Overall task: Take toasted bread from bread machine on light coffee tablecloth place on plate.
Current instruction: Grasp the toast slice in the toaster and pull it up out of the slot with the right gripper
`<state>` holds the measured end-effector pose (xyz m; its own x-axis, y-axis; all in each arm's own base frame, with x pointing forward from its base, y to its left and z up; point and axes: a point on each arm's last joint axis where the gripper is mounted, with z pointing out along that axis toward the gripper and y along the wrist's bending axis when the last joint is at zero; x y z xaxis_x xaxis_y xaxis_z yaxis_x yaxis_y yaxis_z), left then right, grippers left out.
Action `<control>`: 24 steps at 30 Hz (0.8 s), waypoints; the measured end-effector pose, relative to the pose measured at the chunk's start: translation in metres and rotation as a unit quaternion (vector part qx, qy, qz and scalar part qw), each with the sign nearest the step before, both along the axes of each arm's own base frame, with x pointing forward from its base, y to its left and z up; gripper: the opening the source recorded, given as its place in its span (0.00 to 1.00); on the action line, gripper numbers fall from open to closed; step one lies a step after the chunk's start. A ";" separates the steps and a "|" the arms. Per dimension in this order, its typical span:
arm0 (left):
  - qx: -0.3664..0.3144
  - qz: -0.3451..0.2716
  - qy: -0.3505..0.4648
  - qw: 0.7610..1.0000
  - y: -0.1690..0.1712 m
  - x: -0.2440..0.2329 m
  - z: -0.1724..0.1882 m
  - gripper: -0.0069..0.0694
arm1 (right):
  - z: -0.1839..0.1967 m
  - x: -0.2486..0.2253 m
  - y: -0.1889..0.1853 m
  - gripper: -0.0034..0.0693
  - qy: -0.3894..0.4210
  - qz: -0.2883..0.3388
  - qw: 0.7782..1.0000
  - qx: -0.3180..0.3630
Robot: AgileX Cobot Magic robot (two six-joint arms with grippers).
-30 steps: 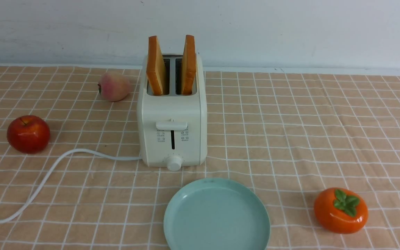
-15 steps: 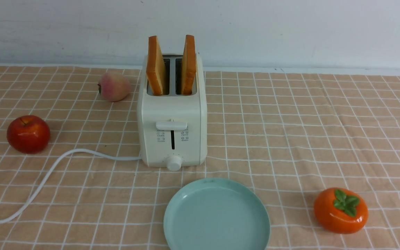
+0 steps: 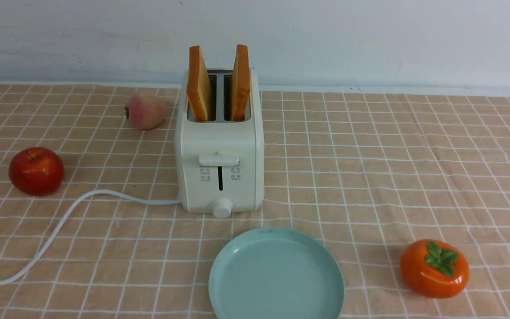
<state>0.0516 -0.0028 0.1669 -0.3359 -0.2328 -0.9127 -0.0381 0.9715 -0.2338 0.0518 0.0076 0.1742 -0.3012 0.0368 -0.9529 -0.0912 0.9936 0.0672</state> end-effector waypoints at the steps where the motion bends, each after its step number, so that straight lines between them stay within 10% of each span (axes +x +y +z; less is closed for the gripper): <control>1: 0.000 0.000 0.000 1.000 0.000 0.000 0.000 0.40 | 0.000 0.000 0.000 0.38 0.000 0.000 1.000 0.000; 24: 0.000 0.001 -0.025 1.000 0.000 0.001 0.004 0.40 | 0.000 0.000 0.000 0.38 0.000 0.000 1.000 -0.004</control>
<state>0.0530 -0.0027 0.1712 -0.2888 -0.2334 -0.9285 -0.0277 0.9715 -0.2356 0.0518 0.0074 0.1742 -0.3007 0.0298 -0.9533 -0.0907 0.9941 0.0597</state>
